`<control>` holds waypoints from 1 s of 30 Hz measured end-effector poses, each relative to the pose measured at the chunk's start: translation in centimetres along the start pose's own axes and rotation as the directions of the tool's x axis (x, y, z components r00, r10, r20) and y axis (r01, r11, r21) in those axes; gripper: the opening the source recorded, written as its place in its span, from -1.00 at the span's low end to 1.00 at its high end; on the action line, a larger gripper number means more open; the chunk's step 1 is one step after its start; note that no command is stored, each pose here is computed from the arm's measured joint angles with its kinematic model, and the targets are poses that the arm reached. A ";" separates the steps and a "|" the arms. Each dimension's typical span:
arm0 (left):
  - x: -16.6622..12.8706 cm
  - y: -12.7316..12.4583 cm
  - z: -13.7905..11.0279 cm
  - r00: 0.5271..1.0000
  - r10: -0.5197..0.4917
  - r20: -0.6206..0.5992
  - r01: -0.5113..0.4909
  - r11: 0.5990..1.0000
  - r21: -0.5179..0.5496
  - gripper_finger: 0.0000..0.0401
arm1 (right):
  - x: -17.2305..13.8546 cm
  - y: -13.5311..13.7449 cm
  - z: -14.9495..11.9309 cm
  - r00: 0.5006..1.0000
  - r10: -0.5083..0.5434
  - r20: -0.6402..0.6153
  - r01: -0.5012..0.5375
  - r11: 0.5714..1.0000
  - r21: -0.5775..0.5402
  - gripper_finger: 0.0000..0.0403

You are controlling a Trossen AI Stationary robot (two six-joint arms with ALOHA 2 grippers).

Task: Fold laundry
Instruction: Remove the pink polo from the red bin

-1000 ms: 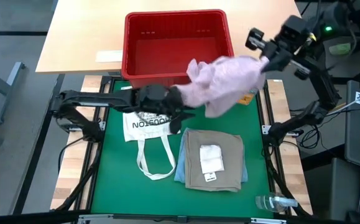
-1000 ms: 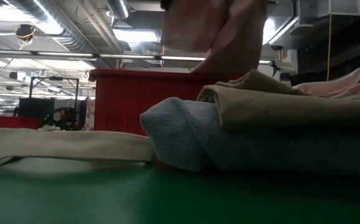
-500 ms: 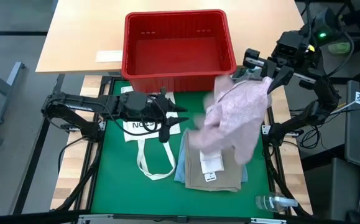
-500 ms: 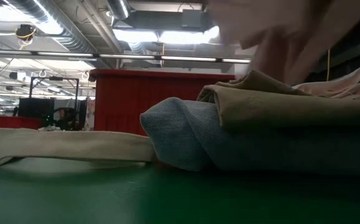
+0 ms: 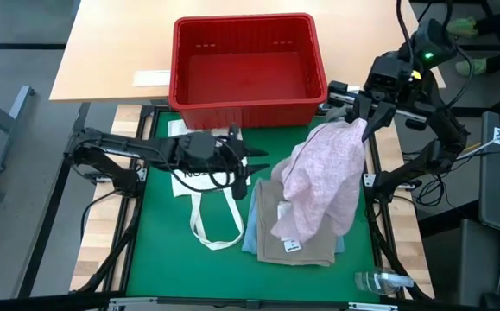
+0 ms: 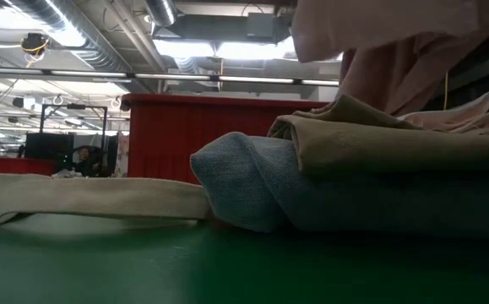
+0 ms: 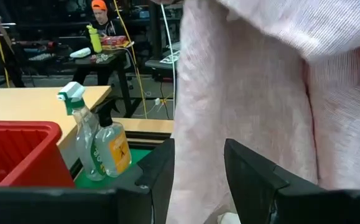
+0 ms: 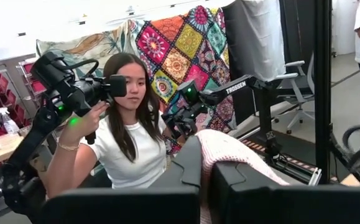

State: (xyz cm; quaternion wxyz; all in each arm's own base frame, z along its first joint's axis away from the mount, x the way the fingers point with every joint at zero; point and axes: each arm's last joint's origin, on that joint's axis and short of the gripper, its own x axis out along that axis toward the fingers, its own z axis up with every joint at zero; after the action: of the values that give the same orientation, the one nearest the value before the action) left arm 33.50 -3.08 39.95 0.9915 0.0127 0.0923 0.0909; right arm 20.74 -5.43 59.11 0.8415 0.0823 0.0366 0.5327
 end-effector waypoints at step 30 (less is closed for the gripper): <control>1.5 -3.9 1.0 0.953 -0.151 0.263 0.013 0.887 0.462 -0.33 | 0.0 -0.2 0.0 1.000 -0.002 0.000 0.002 1.000 -0.013 -0.99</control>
State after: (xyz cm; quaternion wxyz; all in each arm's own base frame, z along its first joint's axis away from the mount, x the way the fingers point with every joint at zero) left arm 35.85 -6.60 40.47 0.9664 0.2536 -0.0357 0.0217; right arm 20.86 -5.51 59.06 0.8424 0.0770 0.0332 0.5323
